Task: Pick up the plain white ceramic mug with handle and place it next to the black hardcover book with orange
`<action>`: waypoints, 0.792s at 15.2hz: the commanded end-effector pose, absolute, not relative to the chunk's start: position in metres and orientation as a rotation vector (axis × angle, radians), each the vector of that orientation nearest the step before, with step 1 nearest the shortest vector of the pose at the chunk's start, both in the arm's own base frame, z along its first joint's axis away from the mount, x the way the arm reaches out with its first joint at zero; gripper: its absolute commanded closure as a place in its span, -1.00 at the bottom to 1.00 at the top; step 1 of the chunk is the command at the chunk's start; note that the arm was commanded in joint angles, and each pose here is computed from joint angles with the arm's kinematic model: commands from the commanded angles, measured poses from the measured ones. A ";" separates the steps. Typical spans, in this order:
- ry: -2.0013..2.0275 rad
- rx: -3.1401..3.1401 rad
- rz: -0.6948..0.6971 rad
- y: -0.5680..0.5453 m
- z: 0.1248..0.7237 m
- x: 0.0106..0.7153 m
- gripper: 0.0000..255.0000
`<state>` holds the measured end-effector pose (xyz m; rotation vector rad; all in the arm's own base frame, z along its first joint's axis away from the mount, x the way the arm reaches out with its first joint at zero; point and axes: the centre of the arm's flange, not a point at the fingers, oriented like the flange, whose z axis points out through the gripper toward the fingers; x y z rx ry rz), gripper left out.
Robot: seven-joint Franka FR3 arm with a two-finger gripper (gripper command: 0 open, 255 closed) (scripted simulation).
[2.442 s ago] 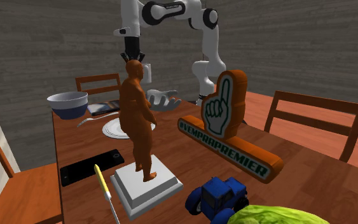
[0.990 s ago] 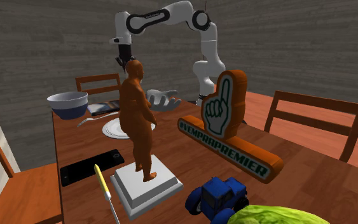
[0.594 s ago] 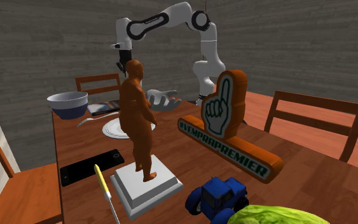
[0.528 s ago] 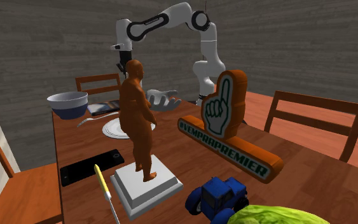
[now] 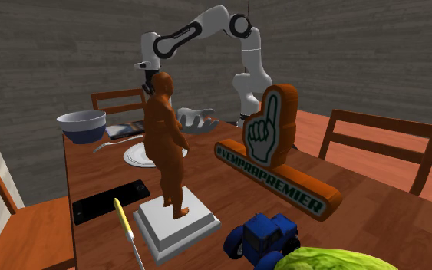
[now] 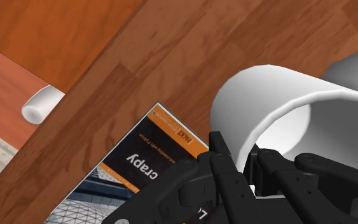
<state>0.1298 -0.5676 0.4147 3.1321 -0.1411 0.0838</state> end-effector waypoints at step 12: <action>-0.141 3.131 0.084 -0.568 0.363 0.129 1.00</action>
